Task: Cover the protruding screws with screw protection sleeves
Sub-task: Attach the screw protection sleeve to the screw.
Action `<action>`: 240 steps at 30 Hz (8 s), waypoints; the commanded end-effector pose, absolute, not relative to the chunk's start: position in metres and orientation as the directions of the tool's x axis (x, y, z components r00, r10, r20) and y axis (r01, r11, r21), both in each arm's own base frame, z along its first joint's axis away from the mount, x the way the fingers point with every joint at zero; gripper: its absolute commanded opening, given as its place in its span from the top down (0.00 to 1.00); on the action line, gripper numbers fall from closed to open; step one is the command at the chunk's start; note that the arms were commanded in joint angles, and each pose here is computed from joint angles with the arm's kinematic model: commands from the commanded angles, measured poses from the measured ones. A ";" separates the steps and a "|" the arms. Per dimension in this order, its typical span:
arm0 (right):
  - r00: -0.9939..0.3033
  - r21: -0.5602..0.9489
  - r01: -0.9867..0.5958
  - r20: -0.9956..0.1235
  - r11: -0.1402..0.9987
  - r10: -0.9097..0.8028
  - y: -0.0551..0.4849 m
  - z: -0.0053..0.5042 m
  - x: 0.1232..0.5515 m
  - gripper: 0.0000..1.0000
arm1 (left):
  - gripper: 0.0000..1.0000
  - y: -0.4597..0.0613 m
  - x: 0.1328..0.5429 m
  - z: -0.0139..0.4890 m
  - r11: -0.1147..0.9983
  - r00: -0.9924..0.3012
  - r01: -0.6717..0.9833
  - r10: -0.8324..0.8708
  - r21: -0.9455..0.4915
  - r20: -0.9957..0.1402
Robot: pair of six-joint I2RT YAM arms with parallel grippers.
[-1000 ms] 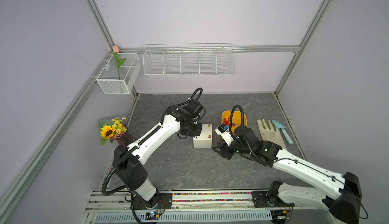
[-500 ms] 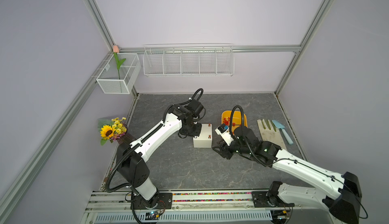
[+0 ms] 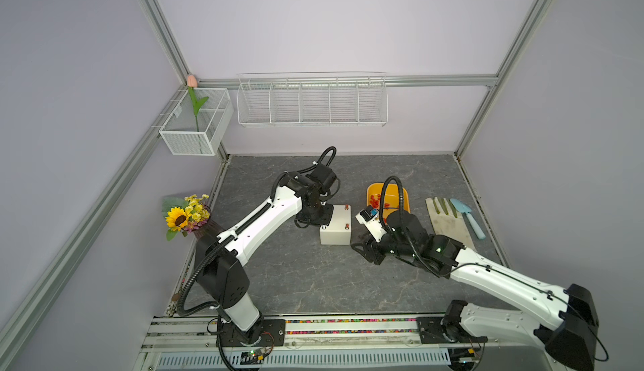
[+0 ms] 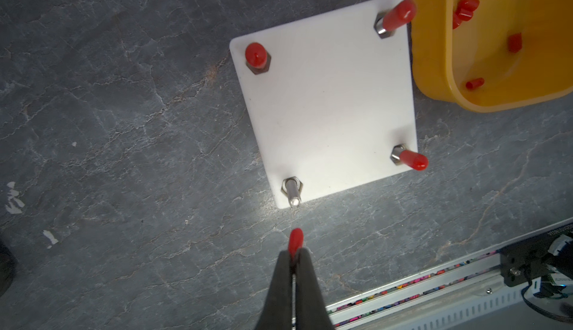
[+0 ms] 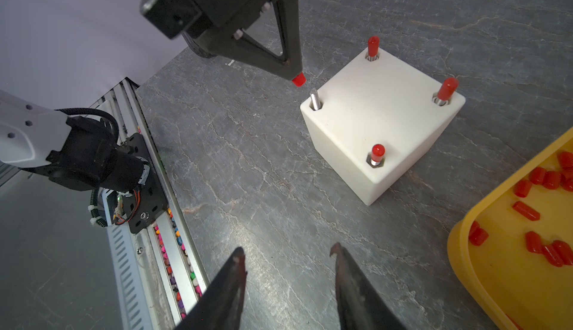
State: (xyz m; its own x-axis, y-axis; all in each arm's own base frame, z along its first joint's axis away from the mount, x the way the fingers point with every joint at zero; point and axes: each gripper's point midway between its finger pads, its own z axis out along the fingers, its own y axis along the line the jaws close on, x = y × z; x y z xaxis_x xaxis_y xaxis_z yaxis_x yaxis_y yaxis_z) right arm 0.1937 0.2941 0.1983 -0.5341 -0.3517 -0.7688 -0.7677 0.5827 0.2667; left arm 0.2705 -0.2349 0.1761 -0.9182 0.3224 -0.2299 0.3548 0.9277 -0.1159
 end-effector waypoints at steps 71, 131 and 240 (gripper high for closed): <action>-0.508 0.250 -0.772 -0.795 0.584 -0.332 0.289 0.203 0.191 0.52 | 0.98 -0.243 0.280 0.157 0.925 -0.922 0.367 0.348 -0.098 -0.169; -0.502 0.247 -0.774 -0.801 0.583 -0.326 0.288 0.206 0.190 0.52 | 0.91 -0.239 0.277 0.164 0.927 -0.922 0.365 0.348 -0.088 -0.170; -0.495 0.225 -0.746 -0.817 0.627 -0.295 0.267 0.216 0.197 0.52 | 0.88 -0.247 0.278 0.174 0.932 -0.932 0.309 0.257 -0.190 -0.257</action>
State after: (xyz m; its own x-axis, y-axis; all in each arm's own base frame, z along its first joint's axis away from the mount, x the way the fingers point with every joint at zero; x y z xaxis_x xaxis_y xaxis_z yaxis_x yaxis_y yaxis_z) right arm 0.1960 0.2754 0.2174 -0.4985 -0.2849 -0.8187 -0.7522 0.6117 0.2452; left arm 0.2761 -0.2466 0.1572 -0.9293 0.2776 -0.2436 0.3244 0.9288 -0.1793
